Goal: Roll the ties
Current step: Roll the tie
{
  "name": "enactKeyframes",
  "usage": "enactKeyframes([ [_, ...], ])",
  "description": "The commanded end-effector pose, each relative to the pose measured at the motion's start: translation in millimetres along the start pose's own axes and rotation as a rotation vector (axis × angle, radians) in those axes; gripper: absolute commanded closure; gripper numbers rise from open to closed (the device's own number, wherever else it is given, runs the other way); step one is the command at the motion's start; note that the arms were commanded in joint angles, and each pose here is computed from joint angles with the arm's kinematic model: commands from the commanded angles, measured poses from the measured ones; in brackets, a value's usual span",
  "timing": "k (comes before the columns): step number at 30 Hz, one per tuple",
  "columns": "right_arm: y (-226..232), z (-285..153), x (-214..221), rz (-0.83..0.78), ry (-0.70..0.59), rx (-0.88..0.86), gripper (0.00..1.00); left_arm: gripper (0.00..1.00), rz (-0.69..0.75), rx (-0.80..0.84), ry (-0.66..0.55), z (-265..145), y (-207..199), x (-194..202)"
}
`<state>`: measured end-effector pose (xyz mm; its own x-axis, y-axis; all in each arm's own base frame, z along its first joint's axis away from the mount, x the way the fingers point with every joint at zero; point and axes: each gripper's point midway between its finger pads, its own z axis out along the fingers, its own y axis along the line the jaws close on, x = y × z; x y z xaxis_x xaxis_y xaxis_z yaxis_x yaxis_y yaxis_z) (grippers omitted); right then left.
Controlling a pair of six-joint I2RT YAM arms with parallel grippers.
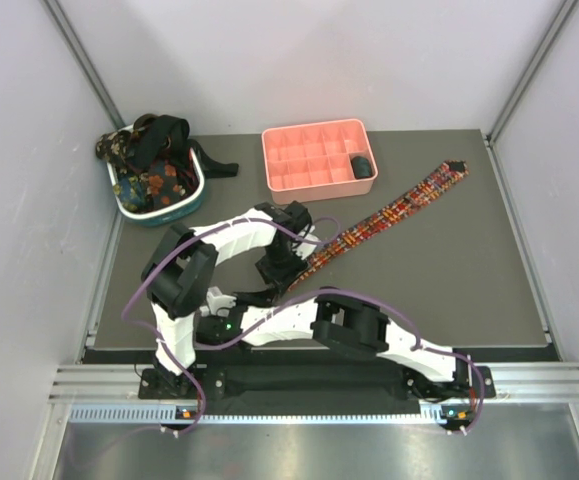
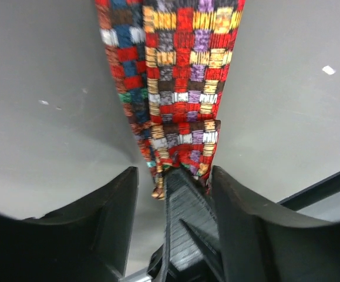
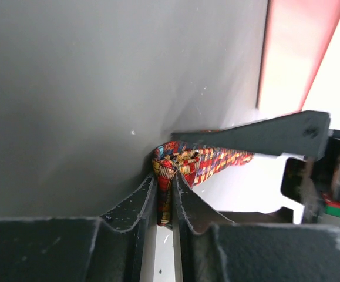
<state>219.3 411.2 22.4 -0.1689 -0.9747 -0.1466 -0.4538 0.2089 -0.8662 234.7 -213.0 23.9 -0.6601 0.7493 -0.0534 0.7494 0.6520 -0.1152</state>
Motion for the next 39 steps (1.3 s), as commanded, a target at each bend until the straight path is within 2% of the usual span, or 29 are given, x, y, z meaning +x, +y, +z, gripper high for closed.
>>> enactKeyframes([
  [1,41.1,-0.6,4.6,0.021,-0.009,-0.145,0.91,0.39,0.023,0.003,-0.080,-23.5,-0.8,-22.7],
  [4,38.9,-3.5,0.9,0.040,-0.027,-0.154,0.91,0.33,0.039,0.012,-0.148,-37.2,-3.2,-42.1],
  [10,30.9,-10.5,-5.4,0.090,-0.076,-0.167,0.91,0.28,0.054,-0.003,-0.355,-77.6,-3.8,-79.8],
  [14,28.2,-16.5,-9.1,0.139,-0.131,-0.184,0.91,0.28,-0.018,-0.054,-0.505,-106.4,15.8,-88.5],
  [15,26.2,-17.7,-9.3,0.147,-0.141,-0.186,0.91,0.28,-0.048,-0.071,-0.579,-123.4,20.9,-93.5],
  [17,20.3,-22.6,-8.5,0.178,-0.165,-0.200,0.92,0.27,-0.122,-0.111,-0.622,-128.5,41.3,-86.5],
  [18,18.0,-25.3,-15.4,0.190,-0.201,-0.203,0.92,0.27,-0.153,-0.128,-0.701,-146.7,46.8,-90.4],
  [20,11.9,-29.6,-13.3,0.190,-0.232,-0.216,0.91,0.24,-0.235,-0.153,-0.743,-150.2,64.6,-79.0],
  [21,10.6,-31.8,-15.5,0.199,-0.251,-0.222,0.91,0.22,-0.242,-0.176,-0.799,-165.7,68.8,-75.8],
  [22,4.7,-35.3,-21.5,0.227,-0.282,-0.228,0.91,0.18,-0.290,-0.187,-0.846,-173.2,74.6,-76.8],
  [24,6.8,-36.1,-17.2,0.205,-0.302,-0.240,0.90,0.01,-0.373,-0.227,-0.895,-183.0,88.7,-64.0],
  [29,3.4,-45.8,-20.1,0.266,-0.376,-0.320,0.90,0.01,-0.614,-0.316,-0.996,-199.7,127.6,-37.2],
  [32,0.0,-49.7,-21.0,0.327,-0.409,-0.388,0.91,0.01,-0.660,-0.300,-1.050,-199.0,135.9,-28.0],
  [37,-7.6,-51.3,-14.1,0.395,-0.453,-0.461,0.91,0.01,-0.798,-0.365,-1.076,-188.1,150.2,-6.6],
  [39,-7.5,-54.3,-14.9,0.408,-0.476,-0.494,0.91,0.01,-0.910,-0.418,-1.081,-188.5,159.7,5.8],
])
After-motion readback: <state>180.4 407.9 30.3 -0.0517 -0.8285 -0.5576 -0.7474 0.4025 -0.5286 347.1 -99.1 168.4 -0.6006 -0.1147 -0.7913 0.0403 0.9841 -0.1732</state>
